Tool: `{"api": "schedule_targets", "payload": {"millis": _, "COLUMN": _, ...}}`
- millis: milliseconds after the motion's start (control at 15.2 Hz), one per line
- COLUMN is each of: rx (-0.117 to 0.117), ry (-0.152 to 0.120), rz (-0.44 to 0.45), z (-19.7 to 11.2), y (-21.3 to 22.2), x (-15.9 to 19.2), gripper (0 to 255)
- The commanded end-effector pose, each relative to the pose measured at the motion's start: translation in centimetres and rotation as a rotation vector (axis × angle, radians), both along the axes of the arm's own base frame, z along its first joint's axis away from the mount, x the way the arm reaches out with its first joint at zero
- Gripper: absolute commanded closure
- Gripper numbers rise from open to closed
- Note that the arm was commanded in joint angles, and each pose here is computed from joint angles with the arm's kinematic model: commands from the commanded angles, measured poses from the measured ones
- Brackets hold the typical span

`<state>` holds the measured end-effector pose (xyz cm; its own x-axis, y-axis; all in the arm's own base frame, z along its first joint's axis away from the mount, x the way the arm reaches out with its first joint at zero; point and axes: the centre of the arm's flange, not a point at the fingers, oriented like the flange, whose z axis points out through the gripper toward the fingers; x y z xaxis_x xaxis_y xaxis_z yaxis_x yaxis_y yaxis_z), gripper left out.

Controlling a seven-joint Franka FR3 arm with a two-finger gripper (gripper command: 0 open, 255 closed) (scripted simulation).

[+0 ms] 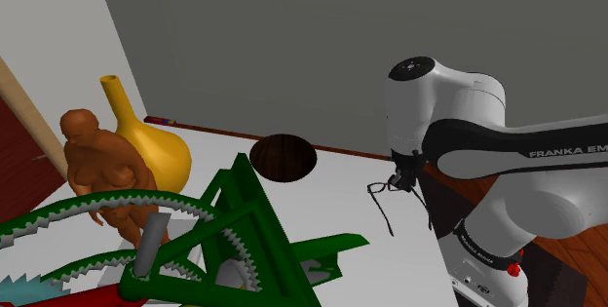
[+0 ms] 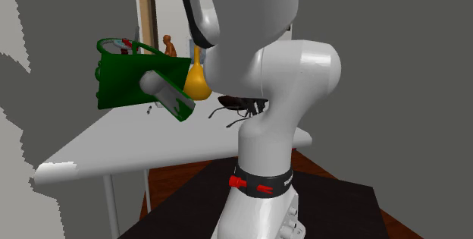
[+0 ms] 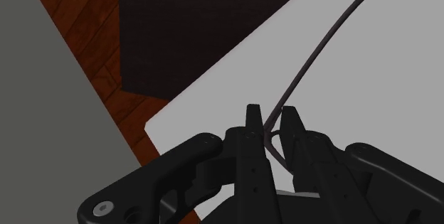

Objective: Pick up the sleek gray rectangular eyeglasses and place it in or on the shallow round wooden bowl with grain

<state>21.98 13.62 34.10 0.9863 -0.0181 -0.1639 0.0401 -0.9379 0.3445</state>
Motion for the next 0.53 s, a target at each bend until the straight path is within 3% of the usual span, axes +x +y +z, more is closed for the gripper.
{"api": "schedule_targets", "payload": {"millis": 0, "rx": 0.000, "ry": 0.000, "rz": 0.000, "z": 1.0, "y": -0.1, "x": -0.1, "gripper": 255}}
{"api": "schedule_targets", "payload": {"millis": 462, "rx": 0.000, "ry": 0.000, "rz": 0.000, "z": 4.7, "y": -0.1, "x": -0.1, "gripper": 255}}
